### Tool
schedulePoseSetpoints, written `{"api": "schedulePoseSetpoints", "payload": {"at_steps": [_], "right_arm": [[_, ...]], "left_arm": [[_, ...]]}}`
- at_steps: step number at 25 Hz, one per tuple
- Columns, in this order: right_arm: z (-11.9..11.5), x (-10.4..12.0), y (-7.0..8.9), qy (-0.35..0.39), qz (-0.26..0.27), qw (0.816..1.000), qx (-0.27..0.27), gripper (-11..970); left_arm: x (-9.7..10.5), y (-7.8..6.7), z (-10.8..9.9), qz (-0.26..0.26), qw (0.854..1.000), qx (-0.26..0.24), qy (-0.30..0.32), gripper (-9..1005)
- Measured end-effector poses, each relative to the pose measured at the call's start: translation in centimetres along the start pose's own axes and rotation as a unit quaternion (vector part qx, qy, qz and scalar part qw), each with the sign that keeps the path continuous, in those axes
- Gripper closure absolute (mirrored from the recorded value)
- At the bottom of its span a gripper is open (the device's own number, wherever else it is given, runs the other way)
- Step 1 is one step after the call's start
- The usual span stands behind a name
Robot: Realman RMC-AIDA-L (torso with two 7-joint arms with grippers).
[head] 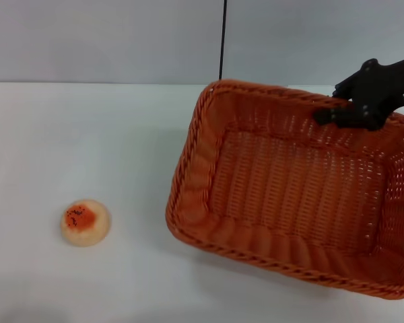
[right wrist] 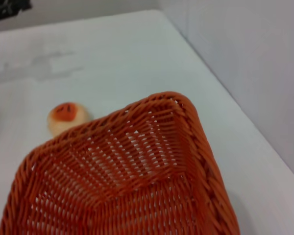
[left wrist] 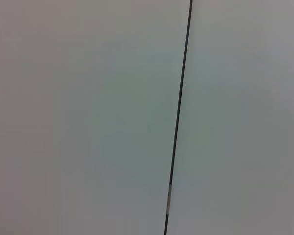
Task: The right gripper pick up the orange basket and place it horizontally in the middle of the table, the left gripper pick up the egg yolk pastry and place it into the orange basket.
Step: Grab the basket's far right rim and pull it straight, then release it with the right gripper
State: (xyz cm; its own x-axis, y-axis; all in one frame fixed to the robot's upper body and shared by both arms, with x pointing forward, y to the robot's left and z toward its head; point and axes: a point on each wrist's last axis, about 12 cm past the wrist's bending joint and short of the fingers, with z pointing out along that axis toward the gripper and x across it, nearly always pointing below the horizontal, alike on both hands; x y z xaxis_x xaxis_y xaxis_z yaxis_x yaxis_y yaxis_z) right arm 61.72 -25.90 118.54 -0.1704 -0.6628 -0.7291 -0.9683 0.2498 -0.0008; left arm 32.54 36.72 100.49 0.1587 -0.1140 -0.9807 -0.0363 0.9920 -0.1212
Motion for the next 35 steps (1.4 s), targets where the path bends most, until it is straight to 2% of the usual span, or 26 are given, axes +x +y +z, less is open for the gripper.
{"api": "schedulePoseSetpoints", "payload": {"at_steps": [2, 3, 7, 12, 26, 35], "right_arm": [[0.4, -0.4, 0.2, -0.003, -0.035, 0.999, -0.003, 795], [0.4, -0.4, 0.2, -0.003, -0.035, 0.999, -0.003, 795], [1.4, -0.9, 0.5, -0.014, -0.094, 0.995, -0.012, 795], [2.6, -1.2, 1.0, -0.029, -0.141, 0.989, -0.017, 789], [4.0, -1.5, 0.8, -0.049, -0.146, 0.988, 0.001, 773], [5.7, -1.6, 1.3, -0.021, -0.165, 0.986, 0.002, 762]], "left_arm": [[0.0, 0.0, -0.3, 0.001, 1.000, -0.001, 0.000, 237], [0.0, 0.0, -0.3, 0.001, 1.000, -0.001, 0.000, 238], [-0.3, -0.1, -1.3, 0.002, 1.000, 0.000, -0.004, 240], [-0.4, -0.2, -2.0, 0.002, 1.000, -0.002, -0.007, 242], [-0.5, -0.3, -2.2, 0.000, 1.000, -0.004, -0.007, 250], [-0.4, -0.3, -1.8, 0.000, 1.000, -0.001, -0.009, 254]]}}
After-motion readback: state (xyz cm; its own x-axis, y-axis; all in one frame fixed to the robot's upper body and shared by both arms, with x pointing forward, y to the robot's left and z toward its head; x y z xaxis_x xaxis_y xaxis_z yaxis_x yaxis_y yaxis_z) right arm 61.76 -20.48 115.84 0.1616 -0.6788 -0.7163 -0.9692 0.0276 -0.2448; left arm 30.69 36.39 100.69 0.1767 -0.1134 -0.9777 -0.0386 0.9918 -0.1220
